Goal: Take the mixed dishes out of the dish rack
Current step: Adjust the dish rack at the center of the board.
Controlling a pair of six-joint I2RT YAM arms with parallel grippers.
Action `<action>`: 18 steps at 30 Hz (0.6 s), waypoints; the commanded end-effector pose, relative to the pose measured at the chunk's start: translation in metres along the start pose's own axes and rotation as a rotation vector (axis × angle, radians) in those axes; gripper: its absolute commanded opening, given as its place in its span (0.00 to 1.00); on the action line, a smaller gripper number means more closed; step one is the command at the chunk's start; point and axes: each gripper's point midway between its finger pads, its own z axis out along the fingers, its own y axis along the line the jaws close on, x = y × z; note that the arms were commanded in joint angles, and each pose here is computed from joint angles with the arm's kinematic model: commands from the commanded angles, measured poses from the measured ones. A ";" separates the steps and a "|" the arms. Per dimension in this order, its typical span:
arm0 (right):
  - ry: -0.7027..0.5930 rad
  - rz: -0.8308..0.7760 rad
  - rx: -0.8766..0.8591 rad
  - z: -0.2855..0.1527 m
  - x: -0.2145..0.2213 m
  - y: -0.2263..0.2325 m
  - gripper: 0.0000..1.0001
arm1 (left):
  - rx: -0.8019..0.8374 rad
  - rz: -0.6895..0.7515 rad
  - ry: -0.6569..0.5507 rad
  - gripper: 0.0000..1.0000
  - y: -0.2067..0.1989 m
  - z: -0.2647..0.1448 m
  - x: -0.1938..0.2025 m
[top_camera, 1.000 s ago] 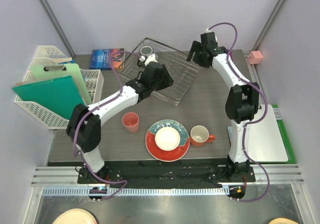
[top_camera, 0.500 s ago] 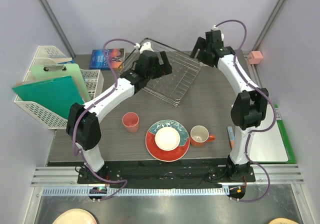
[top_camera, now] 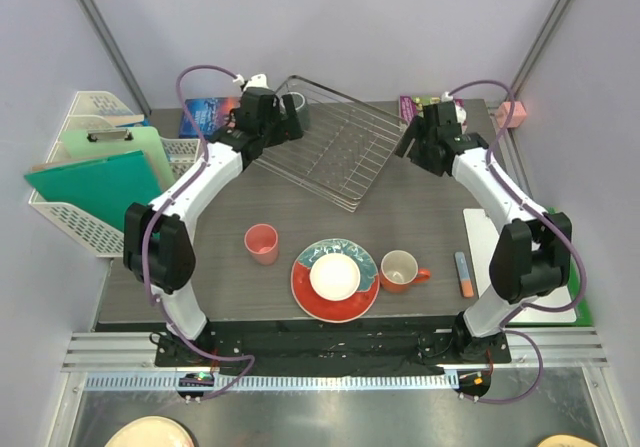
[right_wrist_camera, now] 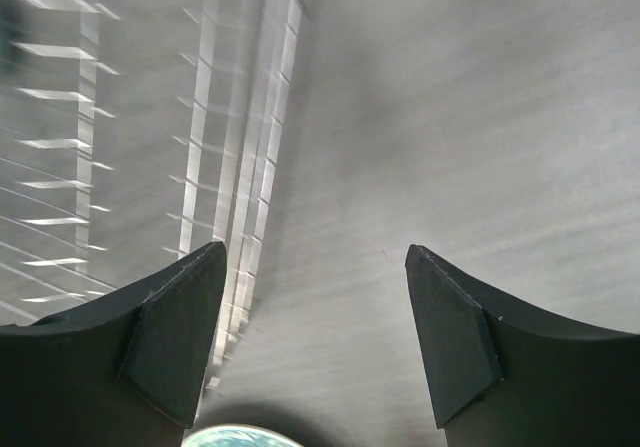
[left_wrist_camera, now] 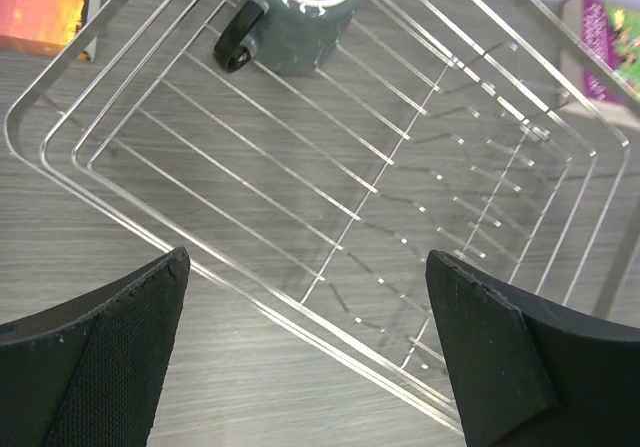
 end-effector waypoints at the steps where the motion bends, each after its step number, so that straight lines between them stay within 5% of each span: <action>1: 0.005 0.038 -0.025 0.007 0.016 0.010 0.77 | -0.046 0.066 -0.069 1.00 0.007 -0.024 -0.022; 14: 0.021 0.077 -0.047 0.035 0.032 0.037 0.77 | -0.040 -0.040 -0.079 1.00 0.020 -0.037 0.003; 18: 0.065 0.090 -0.025 0.053 0.050 0.032 0.62 | -0.044 -0.084 -0.086 1.00 0.023 -0.041 0.009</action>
